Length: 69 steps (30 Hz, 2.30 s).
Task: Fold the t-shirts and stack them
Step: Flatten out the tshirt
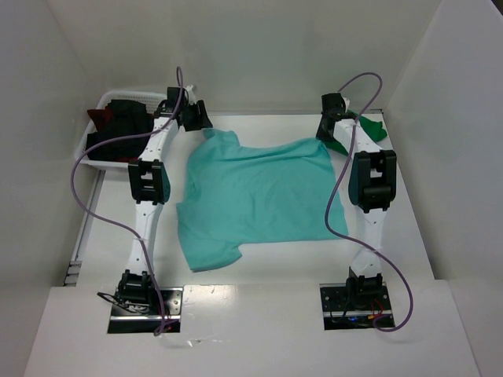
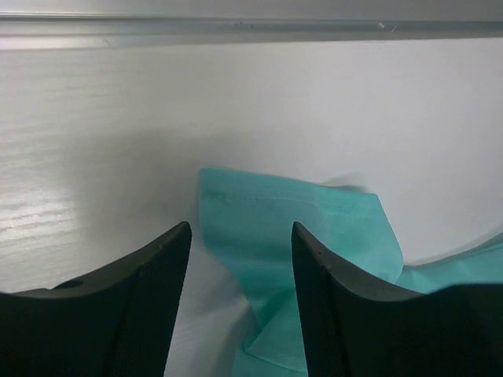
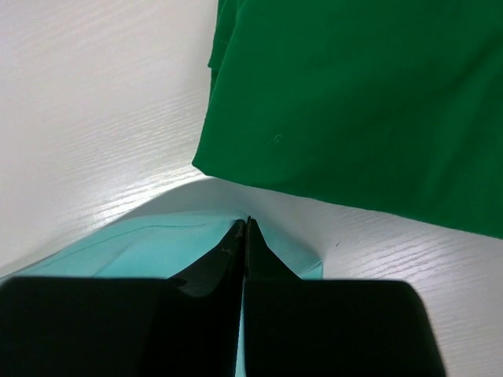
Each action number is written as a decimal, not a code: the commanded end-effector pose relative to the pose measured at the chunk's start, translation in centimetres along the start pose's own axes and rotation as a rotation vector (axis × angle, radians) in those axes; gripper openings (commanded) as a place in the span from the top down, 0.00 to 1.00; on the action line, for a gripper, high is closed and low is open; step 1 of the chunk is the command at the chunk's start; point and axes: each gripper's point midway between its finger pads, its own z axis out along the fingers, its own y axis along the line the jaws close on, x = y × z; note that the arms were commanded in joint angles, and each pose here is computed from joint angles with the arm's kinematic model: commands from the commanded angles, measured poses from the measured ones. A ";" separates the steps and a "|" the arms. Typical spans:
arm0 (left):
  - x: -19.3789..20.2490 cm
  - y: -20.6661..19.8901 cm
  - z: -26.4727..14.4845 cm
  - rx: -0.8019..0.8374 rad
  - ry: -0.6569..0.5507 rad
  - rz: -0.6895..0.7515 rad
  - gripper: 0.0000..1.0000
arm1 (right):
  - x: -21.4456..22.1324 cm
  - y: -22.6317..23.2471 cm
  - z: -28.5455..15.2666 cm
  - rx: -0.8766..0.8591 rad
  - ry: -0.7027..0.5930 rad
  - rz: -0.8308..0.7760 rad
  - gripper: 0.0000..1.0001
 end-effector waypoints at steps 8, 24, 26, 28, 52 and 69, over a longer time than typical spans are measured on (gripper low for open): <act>-0.1 -0.7 -1.3 -0.002 0.032 0.013 0.30 | -2.4 -0.4 -0.3 0.025 -0.052 0.020 1.00; -1.8 -1.0 -6.8 -0.113 0.039 0.066 0.16 | -2.2 -0.5 -1.0 0.013 -0.057 0.022 1.00; -2.5 -1.3 -7.2 -0.106 0.009 0.075 0.16 | -1.7 -0.5 -0.9 0.008 -0.046 0.019 1.00; -2.3 -1.1 -7.2 -0.112 -0.015 0.082 0.16 | -1.9 -0.2 -0.8 -0.004 -0.051 0.021 1.00; 1.6 -0.9 -1.7 -0.102 0.046 0.061 0.16 | -2.5 -0.7 -0.4 0.033 -0.063 -0.007 1.00; 1.3 -2.7 0.1 -0.006 0.051 0.050 0.24 | -2.8 -1.7 0.3 0.047 -0.063 -0.012 1.00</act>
